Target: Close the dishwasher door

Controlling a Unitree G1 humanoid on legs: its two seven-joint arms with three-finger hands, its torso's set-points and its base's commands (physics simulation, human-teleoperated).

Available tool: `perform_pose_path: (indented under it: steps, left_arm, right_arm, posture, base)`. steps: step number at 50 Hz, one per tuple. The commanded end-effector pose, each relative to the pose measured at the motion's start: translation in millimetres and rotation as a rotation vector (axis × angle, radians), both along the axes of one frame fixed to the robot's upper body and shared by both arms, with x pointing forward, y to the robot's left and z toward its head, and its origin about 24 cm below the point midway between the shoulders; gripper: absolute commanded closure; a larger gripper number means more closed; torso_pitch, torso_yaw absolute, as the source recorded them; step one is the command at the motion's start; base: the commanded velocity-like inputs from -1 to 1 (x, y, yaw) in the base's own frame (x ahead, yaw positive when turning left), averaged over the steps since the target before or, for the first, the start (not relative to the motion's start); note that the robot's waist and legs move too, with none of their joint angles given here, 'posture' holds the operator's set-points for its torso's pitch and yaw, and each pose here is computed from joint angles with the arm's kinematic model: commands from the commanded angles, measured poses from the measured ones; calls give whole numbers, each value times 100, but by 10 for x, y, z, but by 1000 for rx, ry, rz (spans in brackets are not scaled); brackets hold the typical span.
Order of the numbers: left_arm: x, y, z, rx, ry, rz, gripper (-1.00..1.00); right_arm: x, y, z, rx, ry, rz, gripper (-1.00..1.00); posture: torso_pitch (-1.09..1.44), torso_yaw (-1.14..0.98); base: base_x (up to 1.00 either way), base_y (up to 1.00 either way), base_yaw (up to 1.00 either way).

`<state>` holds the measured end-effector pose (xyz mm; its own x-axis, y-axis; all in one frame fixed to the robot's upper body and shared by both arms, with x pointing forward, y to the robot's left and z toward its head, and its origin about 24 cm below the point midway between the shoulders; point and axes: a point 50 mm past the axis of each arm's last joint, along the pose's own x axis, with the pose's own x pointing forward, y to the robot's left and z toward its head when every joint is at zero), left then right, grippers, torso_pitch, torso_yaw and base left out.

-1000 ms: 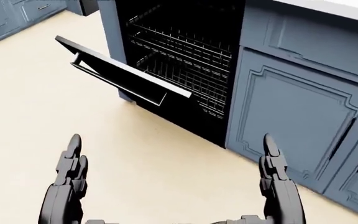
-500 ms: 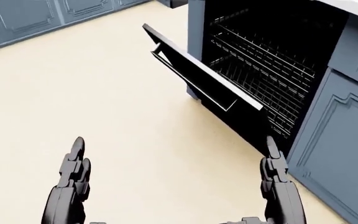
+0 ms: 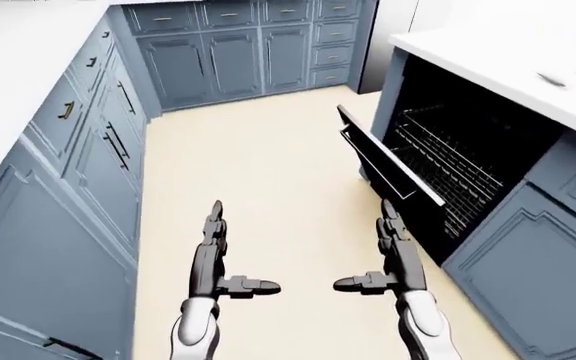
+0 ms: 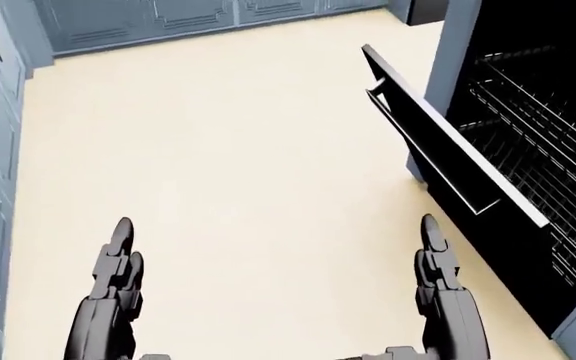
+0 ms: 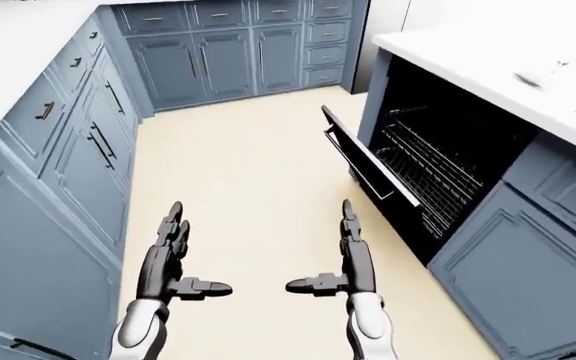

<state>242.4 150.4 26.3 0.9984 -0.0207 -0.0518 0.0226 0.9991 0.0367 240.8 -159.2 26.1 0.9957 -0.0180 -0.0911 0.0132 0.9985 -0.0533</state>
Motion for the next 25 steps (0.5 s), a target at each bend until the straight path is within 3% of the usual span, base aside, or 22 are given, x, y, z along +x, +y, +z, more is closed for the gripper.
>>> perform_pose_path:
  steps: [1, 19, 25]
  left_arm:
    - [37, 30, 176, 8, -93, 6, -100]
    - [23, 30, 198, 6, -95, 5, -100]
    - [17, 24, 197, 7, -95, 4, -100]
  right_arm:
    - [39, 40, 160, 4, -84, 14, -100]
    - [41, 49, 179, 0, -91, 13, -100]
    - [57, 59, 192, -25, -88, 7, -100]
  posture:
    - [0, 0]
    - [0, 0]
    - [0, 0]
  base:
    - [0, 0, 55]
    - [0, 0, 55]
    - [0, 0, 1]
